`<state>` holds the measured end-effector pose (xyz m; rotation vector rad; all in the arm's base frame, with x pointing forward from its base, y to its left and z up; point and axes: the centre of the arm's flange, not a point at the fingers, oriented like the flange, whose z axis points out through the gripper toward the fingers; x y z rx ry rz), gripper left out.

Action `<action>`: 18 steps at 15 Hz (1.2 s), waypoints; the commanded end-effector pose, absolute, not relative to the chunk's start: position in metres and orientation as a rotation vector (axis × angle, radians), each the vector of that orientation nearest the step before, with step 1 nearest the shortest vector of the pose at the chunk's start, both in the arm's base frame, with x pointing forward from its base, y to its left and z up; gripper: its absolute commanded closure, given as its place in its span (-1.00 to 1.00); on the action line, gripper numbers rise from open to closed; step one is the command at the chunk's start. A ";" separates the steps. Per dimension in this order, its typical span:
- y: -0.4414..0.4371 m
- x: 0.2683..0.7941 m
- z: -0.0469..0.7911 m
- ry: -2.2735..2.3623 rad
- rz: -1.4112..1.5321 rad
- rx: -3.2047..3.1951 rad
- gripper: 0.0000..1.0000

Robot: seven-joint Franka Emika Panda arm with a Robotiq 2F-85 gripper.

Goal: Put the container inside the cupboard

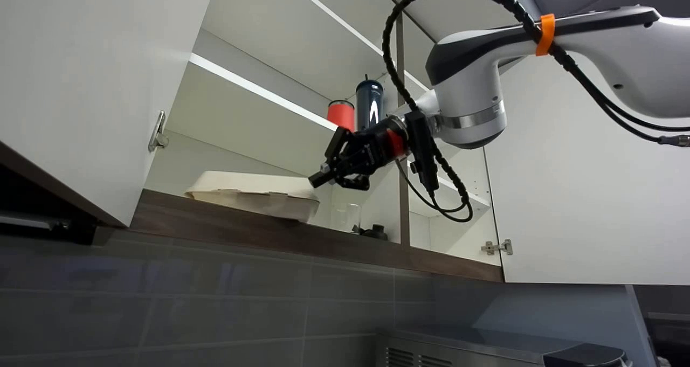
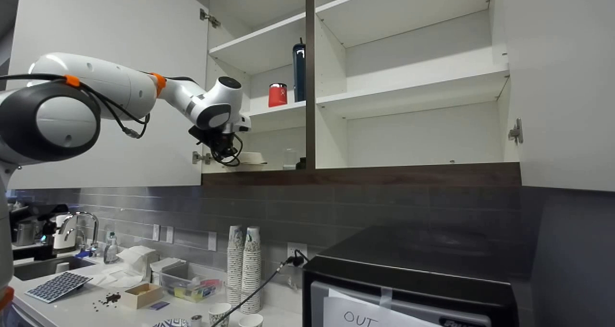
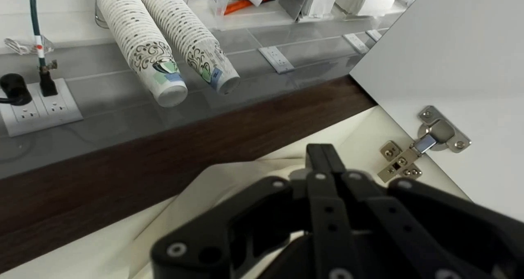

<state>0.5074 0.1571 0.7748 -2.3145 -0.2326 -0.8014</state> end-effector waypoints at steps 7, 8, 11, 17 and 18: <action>0.163 0.515 0.763 -0.167 -1.051 -2.214 1.00; 0.161 0.516 0.764 -0.160 -1.075 -2.211 1.00; 0.156 0.521 0.764 -0.133 -1.125 -2.218 1.00; 0.149 0.534 0.761 -0.088 -1.190 -2.225 1.00; 0.148 0.535 0.762 -0.083 -1.204 -2.222 1.00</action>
